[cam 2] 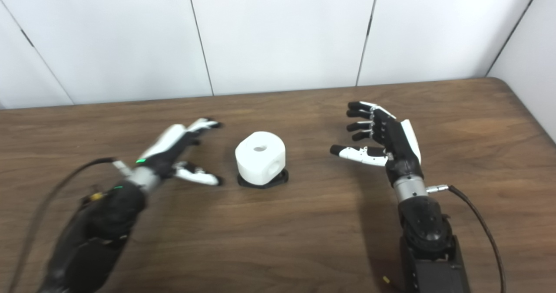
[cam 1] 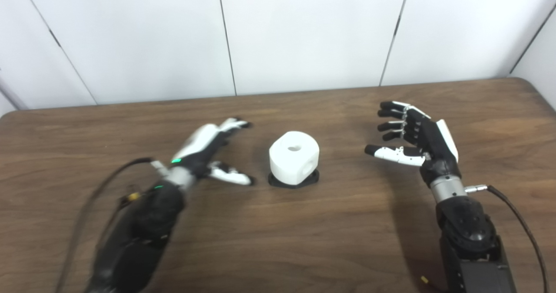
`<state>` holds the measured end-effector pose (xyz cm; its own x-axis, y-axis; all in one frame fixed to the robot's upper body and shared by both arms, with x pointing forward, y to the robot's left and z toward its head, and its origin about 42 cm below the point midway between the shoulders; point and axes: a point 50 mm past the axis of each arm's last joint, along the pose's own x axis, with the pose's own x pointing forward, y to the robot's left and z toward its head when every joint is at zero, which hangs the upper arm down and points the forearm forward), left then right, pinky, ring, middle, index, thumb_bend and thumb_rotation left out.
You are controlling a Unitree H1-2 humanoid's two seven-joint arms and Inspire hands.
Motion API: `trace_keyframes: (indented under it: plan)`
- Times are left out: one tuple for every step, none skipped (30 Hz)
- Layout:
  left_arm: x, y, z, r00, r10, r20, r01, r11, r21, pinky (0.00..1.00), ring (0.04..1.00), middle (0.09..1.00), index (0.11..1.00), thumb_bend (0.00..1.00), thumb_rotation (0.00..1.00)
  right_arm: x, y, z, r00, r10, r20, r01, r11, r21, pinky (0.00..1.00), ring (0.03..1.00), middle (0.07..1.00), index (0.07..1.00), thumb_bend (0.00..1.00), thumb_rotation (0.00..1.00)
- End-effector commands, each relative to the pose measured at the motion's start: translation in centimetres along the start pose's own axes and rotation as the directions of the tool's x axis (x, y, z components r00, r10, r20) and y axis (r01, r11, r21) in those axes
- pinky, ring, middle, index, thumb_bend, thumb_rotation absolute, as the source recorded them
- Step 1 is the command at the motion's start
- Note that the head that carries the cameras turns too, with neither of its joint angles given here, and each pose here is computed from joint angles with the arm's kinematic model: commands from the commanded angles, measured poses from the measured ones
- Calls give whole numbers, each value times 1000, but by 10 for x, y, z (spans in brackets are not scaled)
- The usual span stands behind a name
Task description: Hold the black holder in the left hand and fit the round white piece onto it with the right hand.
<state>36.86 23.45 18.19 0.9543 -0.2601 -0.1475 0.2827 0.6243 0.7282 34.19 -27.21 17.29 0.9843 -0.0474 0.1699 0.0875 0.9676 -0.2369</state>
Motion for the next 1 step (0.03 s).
trace_keyframes:
  plan:
    - [-9,8,-4,998,49,-33,-50,998,-25,810,960,971,901,733,0,7,2,13,996,-13,85,11,1000,20,513,618,716,713,702,19]
